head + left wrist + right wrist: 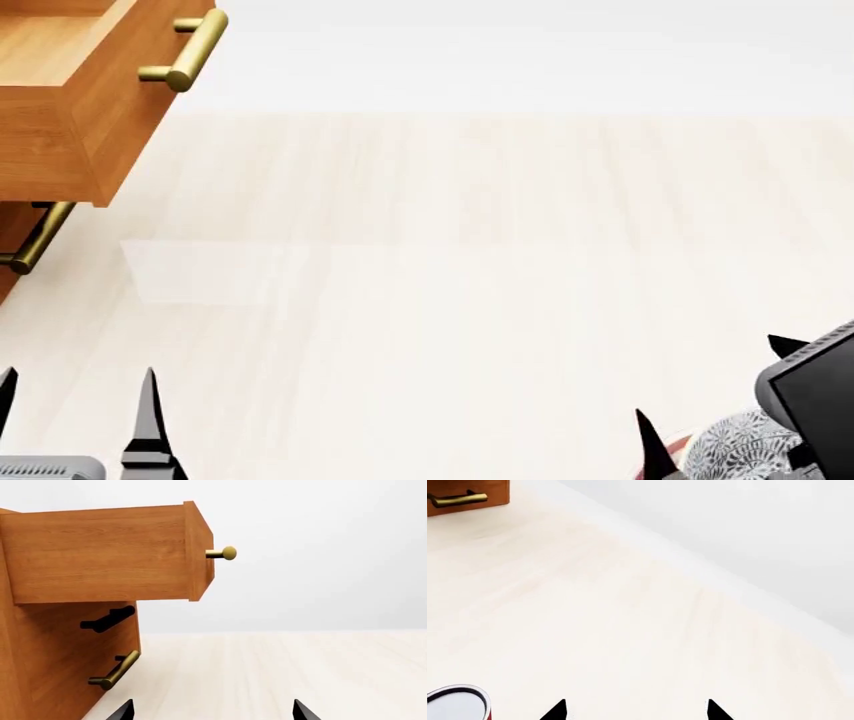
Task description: Put the bowl on the plate.
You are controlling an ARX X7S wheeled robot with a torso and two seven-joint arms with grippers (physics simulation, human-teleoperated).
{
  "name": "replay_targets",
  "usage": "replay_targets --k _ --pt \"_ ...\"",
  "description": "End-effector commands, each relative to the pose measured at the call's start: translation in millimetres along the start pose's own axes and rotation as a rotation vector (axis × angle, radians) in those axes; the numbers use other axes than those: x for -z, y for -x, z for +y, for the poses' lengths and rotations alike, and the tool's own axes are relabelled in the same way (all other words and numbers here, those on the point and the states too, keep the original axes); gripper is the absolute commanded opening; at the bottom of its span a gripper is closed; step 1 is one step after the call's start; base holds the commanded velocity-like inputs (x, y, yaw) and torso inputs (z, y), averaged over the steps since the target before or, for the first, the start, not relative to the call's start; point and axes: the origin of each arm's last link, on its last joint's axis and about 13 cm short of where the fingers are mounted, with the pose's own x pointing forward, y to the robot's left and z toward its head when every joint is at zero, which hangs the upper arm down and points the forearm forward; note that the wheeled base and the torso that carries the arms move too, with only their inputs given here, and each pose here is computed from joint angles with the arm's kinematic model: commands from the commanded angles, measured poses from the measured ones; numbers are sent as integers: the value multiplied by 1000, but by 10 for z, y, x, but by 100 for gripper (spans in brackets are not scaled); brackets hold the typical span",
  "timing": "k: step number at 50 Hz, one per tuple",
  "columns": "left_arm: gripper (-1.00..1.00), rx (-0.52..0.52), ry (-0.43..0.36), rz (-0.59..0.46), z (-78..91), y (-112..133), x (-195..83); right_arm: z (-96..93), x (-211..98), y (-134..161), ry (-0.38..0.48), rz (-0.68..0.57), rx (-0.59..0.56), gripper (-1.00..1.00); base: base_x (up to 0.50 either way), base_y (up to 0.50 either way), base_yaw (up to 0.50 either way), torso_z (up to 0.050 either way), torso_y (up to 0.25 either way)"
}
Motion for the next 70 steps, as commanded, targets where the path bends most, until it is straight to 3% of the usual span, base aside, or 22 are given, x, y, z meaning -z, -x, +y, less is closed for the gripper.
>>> replay_targets --k 1,8,20,70 --pt "100 -1 1 -2 5 -2 7 -21 -40 -18 4 -53 31 100 0 0 0 0 0" --pt "100 -2 2 -1 4 -2 1 -33 -67 -26 37 -87 80 100 0 0 0 0 0" --pt "100 4 1 -2 -6 -4 0 37 -115 -73 82 -114 54 100 0 0 0 0 0" --pt "100 2 -1 -9 -3 -1 -3 21 -247 -74 131 -322 159 100 0 0 0 0 0"
